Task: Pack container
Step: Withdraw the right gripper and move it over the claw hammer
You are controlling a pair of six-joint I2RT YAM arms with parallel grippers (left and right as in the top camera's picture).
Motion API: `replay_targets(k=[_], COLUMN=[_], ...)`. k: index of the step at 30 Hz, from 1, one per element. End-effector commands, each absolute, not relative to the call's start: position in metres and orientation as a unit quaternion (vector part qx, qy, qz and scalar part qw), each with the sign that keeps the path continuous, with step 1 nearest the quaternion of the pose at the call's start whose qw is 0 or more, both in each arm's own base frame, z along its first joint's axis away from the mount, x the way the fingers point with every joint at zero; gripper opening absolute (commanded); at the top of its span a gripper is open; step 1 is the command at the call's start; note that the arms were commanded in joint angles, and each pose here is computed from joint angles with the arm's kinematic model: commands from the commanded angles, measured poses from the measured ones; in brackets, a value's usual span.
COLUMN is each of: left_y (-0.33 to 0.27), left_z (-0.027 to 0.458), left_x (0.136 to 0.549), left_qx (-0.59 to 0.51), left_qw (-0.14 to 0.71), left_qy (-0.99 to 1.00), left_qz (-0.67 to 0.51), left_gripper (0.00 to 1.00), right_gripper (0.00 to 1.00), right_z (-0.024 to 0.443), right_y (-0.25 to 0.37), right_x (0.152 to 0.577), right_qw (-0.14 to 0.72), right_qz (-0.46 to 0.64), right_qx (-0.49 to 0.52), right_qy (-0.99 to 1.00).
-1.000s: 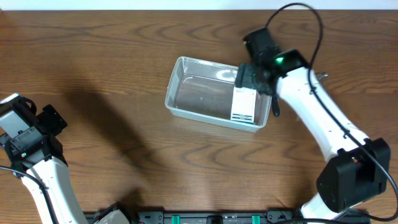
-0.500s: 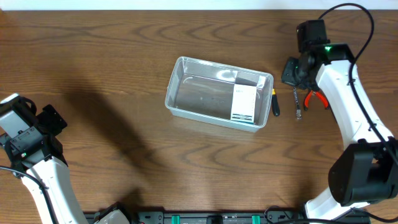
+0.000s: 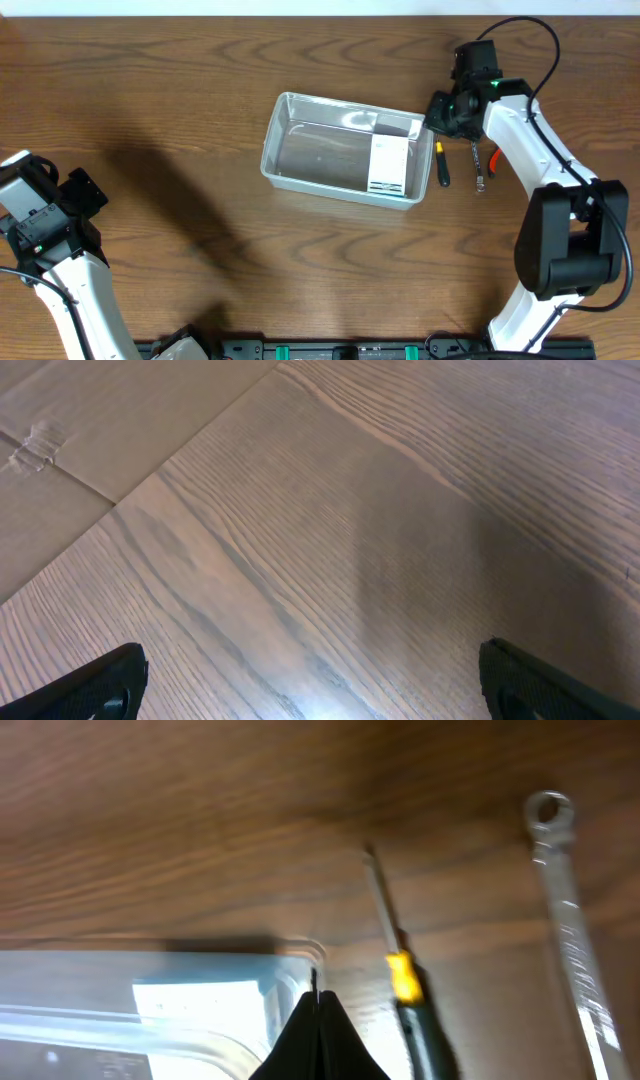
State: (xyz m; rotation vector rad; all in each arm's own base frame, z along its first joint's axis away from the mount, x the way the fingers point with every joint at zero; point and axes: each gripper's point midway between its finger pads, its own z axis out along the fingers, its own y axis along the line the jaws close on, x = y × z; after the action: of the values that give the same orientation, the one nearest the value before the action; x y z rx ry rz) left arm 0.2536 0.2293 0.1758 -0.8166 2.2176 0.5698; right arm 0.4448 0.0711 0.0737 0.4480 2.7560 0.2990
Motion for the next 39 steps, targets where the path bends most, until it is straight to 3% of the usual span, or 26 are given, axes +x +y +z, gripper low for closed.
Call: replay_targets(k=[1, 9, 13, 16, 17, 20, 23, 24, 26, 31, 39], left_y=[0.231, 0.231, 0.231, 0.231, 0.231, 0.231, 0.231, 0.231, 0.231, 0.231, 0.231], left_z=[0.178, 0.178, 0.178, 0.178, 0.178, 0.178, 0.178, 0.178, 0.178, 0.178, 0.178], left_x=[0.254, 0.254, 0.254, 0.254, 0.254, 0.254, 0.254, 0.254, 0.254, 0.254, 0.254], left_qx=[-0.312, -0.312, -0.312, -0.312, -0.312, -0.312, -0.312, -0.312, -0.312, -0.312, -0.312], left_qw=[0.348, 0.348, 0.348, 0.348, 0.348, 0.348, 0.348, 0.348, 0.348, 0.348, 0.348], left_qy=[0.856, 0.856, 0.856, 0.856, 0.856, 0.856, 0.856, 0.856, 0.856, 0.856, 0.856], left_qz=[0.221, 0.221, 0.221, 0.221, 0.221, 0.221, 0.221, 0.221, 0.221, 0.221, 0.221], left_gripper=[0.98, 0.98, 0.98, 0.98, 0.98, 0.98, 0.98, 0.98, 0.98, 0.98, 0.98], right_gripper=[0.01, 0.01, 0.01, 0.03, 0.06, 0.43, 0.38, 0.4, 0.53, 0.58, 0.76], right_z=[0.063, 0.073, 0.073, 0.083, 0.087, 0.103, 0.114, 0.115, 0.114, 0.113, 0.114], right_y=[0.09, 0.096, 0.085, 0.06, 0.05, 0.016, -0.02, -0.034, -0.06, -0.102, -0.118], right_x=[0.449, 0.478, 0.471, 0.458, 0.456, 0.448, 0.441, 0.439, 0.435, 0.429, 0.447], right_qw=[0.157, 0.227, 0.218, 0.197, 0.194, 0.198, 0.207, 0.208, 0.207, 0.209, 0.239], right_qz=[0.14, 0.148, 0.124, 0.113, 0.11, 0.098, 0.077, 0.067, 0.048, 0.009, -0.047], right_qx=[0.143, 0.063, 0.013, 0.031, 0.038, 0.055, 0.038, 0.037, 0.054, 0.049, -0.052], right_qy=[0.967, 0.96, 0.968, 0.973, 0.974, 0.974, 0.975, 0.975, 0.976, 0.977, 0.969])
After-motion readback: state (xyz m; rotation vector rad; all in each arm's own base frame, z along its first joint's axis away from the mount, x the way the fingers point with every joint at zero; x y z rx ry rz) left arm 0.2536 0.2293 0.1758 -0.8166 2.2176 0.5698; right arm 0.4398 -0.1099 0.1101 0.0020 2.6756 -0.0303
